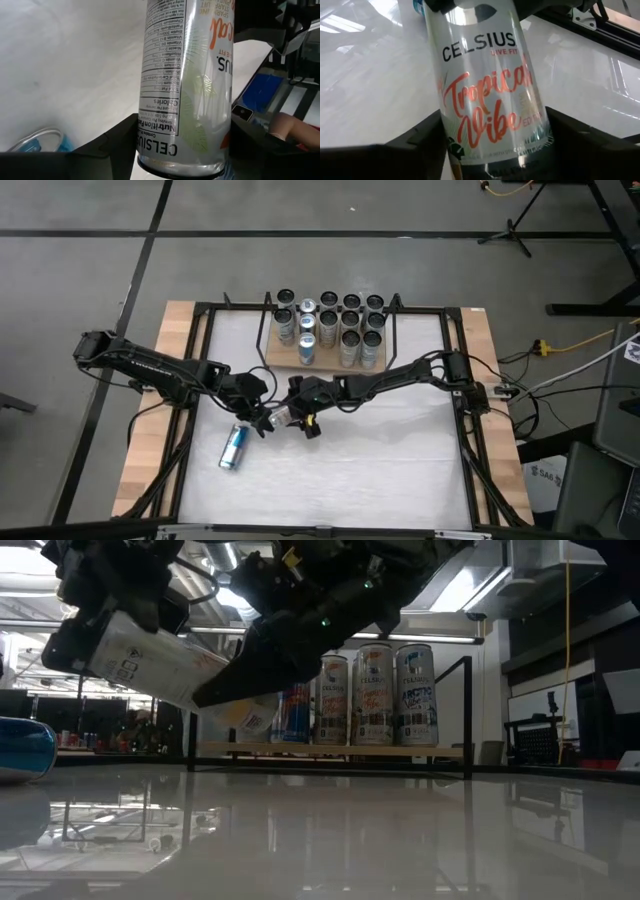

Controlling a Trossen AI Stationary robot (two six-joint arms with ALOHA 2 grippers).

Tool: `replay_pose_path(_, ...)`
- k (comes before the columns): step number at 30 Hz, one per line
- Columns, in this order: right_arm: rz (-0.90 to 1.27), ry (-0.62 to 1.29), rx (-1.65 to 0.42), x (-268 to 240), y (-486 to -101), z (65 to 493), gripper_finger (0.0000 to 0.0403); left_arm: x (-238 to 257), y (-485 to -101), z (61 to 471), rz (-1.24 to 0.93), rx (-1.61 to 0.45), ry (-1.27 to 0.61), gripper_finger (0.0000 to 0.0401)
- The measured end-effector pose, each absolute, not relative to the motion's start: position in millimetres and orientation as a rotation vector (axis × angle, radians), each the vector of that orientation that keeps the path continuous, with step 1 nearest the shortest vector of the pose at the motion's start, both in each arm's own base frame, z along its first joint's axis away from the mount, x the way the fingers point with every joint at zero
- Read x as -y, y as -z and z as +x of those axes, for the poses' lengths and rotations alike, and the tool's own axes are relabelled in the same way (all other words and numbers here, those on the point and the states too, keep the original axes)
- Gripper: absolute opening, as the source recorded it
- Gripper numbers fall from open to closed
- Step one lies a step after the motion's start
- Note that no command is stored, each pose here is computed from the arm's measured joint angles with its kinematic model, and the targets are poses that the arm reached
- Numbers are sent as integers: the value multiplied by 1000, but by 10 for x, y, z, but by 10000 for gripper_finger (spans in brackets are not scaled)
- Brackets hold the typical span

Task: Place canned beverage on shelf
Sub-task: Put the white soda can aligned with the other white soda can on the shelf

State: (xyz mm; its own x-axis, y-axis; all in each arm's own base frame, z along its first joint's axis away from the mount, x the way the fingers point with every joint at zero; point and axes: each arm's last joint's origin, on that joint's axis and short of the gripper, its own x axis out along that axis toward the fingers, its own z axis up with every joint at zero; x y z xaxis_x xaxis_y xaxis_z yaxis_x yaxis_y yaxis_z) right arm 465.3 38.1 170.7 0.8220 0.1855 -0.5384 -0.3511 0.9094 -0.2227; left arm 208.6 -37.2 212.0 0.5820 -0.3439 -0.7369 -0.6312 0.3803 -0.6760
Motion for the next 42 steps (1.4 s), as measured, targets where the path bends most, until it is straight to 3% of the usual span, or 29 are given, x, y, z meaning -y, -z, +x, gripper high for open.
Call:
replay_pose_path(4,-322,-293,-538,-384,-1703,4650,247,372,-2120,2086,-1217,-992,-228,243)
replay_pose_path(14,-268,-278,-573,-382,-1681,4635,259,365,-2121,2091,-1218,-977,-242,291)
replay_pose_path(42,154,-58,-635,-463,-1648,4615,254,315,-2113,2097,-1156,-867,-386,290)
